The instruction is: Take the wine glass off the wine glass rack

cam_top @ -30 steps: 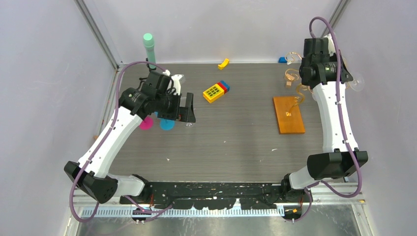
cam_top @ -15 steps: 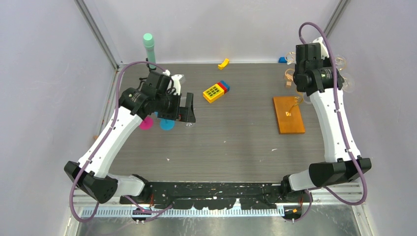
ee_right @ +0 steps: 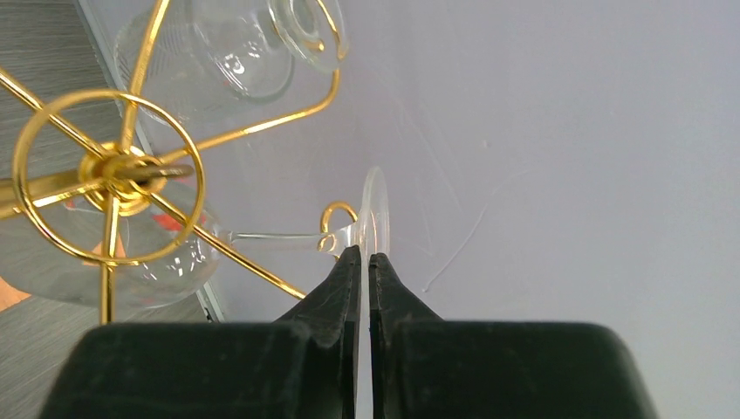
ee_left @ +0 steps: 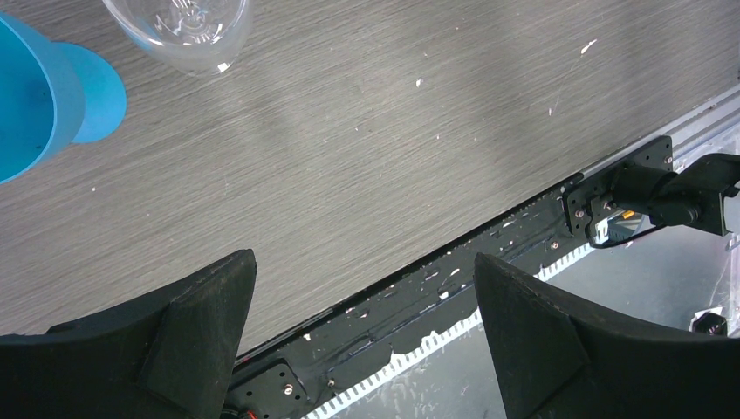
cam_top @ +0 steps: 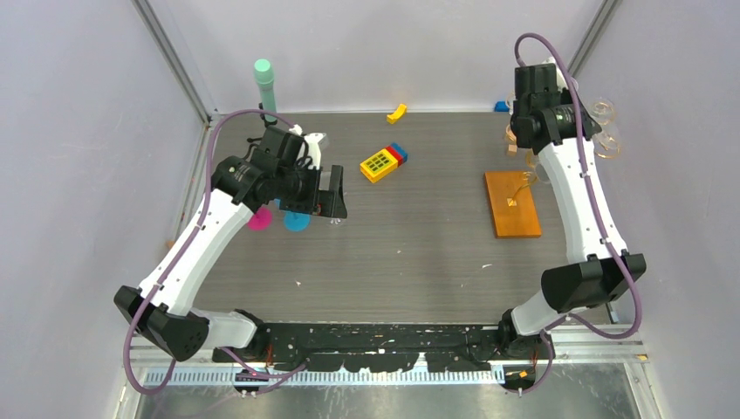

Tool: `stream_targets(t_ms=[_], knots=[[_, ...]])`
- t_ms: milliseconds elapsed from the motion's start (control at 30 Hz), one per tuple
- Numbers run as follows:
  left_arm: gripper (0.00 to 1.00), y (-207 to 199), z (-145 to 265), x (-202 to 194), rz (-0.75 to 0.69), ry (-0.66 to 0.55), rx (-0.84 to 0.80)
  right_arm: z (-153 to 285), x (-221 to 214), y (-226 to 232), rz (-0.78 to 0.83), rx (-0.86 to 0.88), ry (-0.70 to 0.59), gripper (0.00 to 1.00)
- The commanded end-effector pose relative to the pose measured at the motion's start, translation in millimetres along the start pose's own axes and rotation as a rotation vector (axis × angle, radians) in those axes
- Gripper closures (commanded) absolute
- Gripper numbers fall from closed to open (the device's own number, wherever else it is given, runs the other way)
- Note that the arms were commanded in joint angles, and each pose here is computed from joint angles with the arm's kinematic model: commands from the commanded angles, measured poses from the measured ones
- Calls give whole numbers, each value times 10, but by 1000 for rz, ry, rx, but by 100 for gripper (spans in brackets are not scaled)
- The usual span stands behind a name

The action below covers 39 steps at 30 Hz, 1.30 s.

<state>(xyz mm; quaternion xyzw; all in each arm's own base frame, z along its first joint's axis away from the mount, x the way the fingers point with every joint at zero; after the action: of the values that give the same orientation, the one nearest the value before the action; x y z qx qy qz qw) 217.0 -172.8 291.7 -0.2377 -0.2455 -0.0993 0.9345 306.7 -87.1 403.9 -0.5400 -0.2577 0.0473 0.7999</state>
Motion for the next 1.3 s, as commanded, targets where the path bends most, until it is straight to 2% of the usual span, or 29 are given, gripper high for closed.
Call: stream_targets(t_ms=[0, 500, 733, 1267], knots=[[2, -23, 54, 7, -10, -15, -9, -16, 222, -141, -91, -39, -44, 100], [2, -26, 23, 23, -3, -9, -8, -320, 199, -227, -152, -62, 17, 100], [2, -20, 27, 10, -6, -9, -8, -436, -53, -315, -212, -73, 78, 100], [2, -58, 80, 1, -15, -23, -35, -204, -514, -479, -256, -102, 110, 100]])
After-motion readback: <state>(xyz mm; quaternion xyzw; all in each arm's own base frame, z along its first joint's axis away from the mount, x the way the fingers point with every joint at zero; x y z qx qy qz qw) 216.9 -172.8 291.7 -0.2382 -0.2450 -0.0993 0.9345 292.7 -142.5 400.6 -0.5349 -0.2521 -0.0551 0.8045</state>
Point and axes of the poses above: each gripper's point midway between its finger pads, its own z axis back along the fingers, its own y axis along the line the jaws close on, x = y × z, the point moved 4 cm from there along z, back along the fingers, and after that the axes turned 4 degrees about z, right-handed, at the moved point
